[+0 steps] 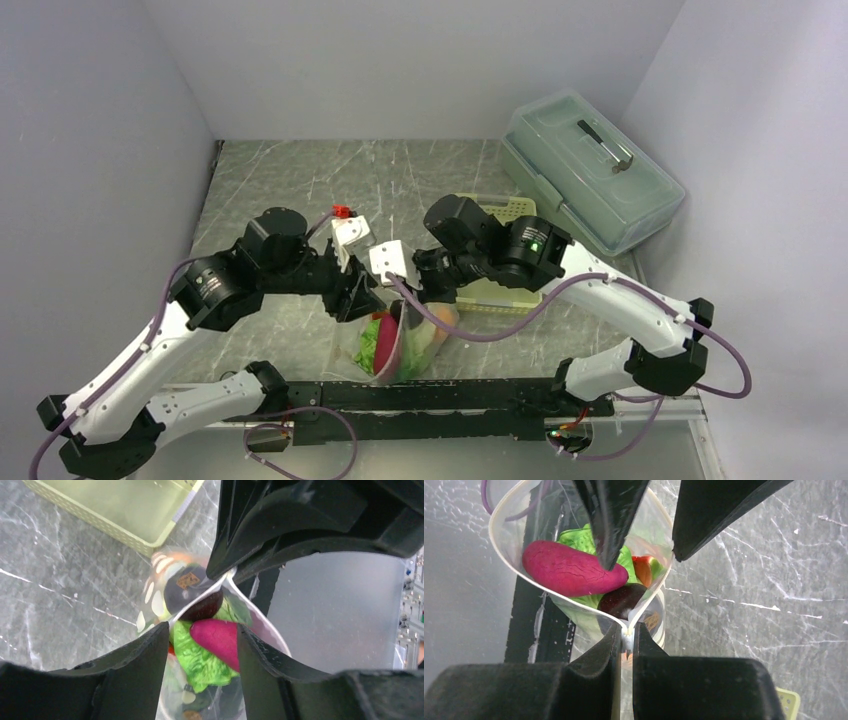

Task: Place the food in the zip-top bag and seal the zipper
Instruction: Zip the zipper food storage bag at the center of the board.

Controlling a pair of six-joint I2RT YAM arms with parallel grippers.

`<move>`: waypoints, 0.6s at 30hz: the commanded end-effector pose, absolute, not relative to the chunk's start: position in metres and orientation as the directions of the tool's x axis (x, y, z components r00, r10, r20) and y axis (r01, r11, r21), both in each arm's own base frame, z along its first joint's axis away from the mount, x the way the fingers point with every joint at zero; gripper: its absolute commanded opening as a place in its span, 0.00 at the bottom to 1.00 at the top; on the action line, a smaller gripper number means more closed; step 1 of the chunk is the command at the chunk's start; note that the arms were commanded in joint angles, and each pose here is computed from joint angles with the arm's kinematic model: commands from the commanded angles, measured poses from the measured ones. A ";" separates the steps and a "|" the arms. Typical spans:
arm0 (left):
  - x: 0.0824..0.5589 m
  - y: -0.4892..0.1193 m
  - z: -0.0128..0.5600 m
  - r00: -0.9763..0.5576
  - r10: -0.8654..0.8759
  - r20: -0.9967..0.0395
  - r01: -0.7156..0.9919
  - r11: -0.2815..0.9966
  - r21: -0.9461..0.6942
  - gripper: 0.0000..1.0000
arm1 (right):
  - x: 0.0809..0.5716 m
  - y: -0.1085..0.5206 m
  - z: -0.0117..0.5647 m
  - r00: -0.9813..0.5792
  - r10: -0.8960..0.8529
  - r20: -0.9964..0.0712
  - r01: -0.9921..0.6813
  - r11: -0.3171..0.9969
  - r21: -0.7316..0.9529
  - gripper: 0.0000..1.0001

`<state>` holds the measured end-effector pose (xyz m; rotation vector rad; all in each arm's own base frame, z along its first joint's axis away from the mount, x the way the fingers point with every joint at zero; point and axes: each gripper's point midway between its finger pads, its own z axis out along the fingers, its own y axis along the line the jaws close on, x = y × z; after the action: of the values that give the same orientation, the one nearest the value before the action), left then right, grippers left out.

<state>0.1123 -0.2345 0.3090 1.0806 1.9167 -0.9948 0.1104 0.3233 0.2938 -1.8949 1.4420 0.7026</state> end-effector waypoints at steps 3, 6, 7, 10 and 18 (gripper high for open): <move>0.108 -0.243 0.345 -0.268 0.221 -0.938 0.942 0.266 -0.206 0.61 | 0.107 0.338 0.329 0.141 -0.596 -0.790 -0.990 -0.095 -0.105 0.00; 0.109 -0.243 0.352 -0.231 0.187 -0.955 0.949 0.261 -0.178 0.62 | 0.103 0.341 0.331 0.134 -0.592 -0.795 -0.991 -0.100 -0.092 0.00; 0.109 -0.242 0.355 -0.220 0.176 -0.959 0.949 0.264 -0.169 0.62 | 0.102 0.342 0.332 0.134 -0.589 -0.797 -0.991 -0.103 -0.090 0.00; 0.108 -0.243 0.360 -0.179 0.149 -0.973 0.959 0.246 -0.139 0.63 | 0.098 0.344 0.335 0.132 -0.579 -0.805 -0.990 -0.115 -0.080 0.00; 0.103 -0.246 0.362 -0.120 0.106 -0.987 0.976 0.197 -0.097 0.73 | 0.093 0.350 0.346 0.119 -0.542 -0.832 -0.991 -0.113 -0.069 0.00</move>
<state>0.1063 -0.2386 0.3468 1.0564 1.5889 -1.0567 0.0976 0.3401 0.3097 -1.8303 1.5770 0.7944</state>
